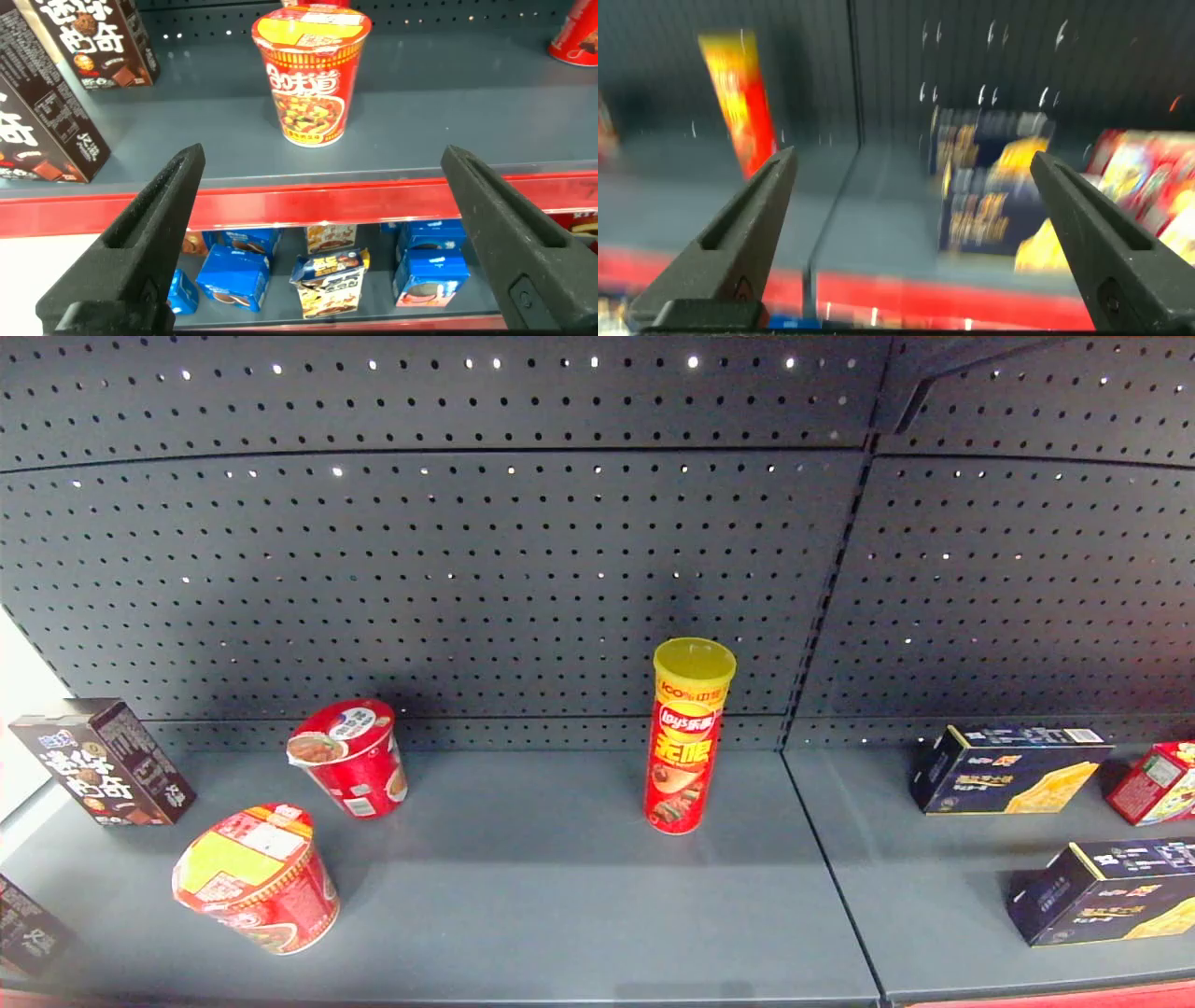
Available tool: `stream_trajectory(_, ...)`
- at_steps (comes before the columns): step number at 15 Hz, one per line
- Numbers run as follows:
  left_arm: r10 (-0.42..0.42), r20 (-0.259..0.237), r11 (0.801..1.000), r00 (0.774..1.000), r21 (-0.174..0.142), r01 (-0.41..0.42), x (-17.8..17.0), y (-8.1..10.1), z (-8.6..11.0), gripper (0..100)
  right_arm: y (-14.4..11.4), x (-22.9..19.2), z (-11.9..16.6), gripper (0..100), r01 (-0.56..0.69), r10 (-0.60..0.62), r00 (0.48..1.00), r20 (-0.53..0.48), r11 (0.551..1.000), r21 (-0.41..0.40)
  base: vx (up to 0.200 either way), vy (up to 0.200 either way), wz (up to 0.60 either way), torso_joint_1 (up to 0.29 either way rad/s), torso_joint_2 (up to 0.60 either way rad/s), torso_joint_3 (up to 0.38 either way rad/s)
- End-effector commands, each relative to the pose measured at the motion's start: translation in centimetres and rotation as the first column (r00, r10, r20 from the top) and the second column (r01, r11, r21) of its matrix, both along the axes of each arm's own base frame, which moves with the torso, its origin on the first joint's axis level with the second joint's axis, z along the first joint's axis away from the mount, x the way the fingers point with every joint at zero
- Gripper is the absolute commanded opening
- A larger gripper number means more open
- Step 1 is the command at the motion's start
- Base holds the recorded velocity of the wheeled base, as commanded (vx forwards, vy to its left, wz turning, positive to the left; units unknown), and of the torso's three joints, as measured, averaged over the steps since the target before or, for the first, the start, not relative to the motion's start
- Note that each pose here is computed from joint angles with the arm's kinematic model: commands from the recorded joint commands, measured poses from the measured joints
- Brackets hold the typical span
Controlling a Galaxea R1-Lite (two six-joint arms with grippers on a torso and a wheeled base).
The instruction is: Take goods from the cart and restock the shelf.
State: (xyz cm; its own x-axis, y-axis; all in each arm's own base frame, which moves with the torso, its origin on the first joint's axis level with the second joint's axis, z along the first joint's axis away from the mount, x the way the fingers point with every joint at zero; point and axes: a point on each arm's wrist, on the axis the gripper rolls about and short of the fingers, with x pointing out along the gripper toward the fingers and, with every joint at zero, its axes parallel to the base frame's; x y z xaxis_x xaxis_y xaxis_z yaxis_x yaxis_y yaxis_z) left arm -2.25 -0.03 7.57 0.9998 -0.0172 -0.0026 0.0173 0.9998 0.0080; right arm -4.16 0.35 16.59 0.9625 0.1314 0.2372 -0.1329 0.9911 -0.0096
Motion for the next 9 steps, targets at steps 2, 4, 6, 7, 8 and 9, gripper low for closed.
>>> stream_trajectory(2,0.000,-0.001,1.000,1.000,0.000,0.000,0.0,0.0,0.0,100,0.7,-2.9,7.3,100,0.114,-0.112,0.993,0.048,0.993,-0.040,0.000,0.000,0.00,0.000,0.00,0.000)
stream_trajectory(4,0.002,-0.001,1.000,1.000,0.000,-0.002,0.0,0.0,0.0,100,1.9,-5.1,9.3,100,0.191,-0.188,0.981,0.052,0.981,-0.047,0.000,0.000,0.00,0.000,0.00,0.000)
stream_trajectory(6,0.000,-0.001,1.000,1.000,0.000,0.000,0.0,0.0,0.0,100,2.9,-6.4,10.8,100,0.214,-0.210,0.975,0.076,0.975,-0.057,0.000,0.000,0.00,0.000,0.00,0.000)
stream_trajectory(7,0.000,-0.001,1.000,1.000,0.000,0.000,0.0,0.0,0.0,100,3.5,-7.1,11.8,100,0.248,-0.242,0.966,0.095,0.967,-0.058,0.000,0.000,0.00,0.000,0.00,0.000)
stream_trajectory(8,0.000,-0.001,1.000,1.000,0.000,0.000,0.0,0.0,0.0,100,3.6,-7.3,12.0,100,0.261,-0.255,0.962,0.098,0.964,-0.055,0.000,0.000,0.00,0.000,0.00,0.000)
stream_trajectory(9,0.000,-0.001,1.000,1.000,0.000,0.000,0.0,0.0,0.0,100,3.9,-7.5,12.2,100,0.267,-0.261,0.962,0.087,0.962,-0.067,0.000,0.000,0.00,0.000,0.00,0.000)
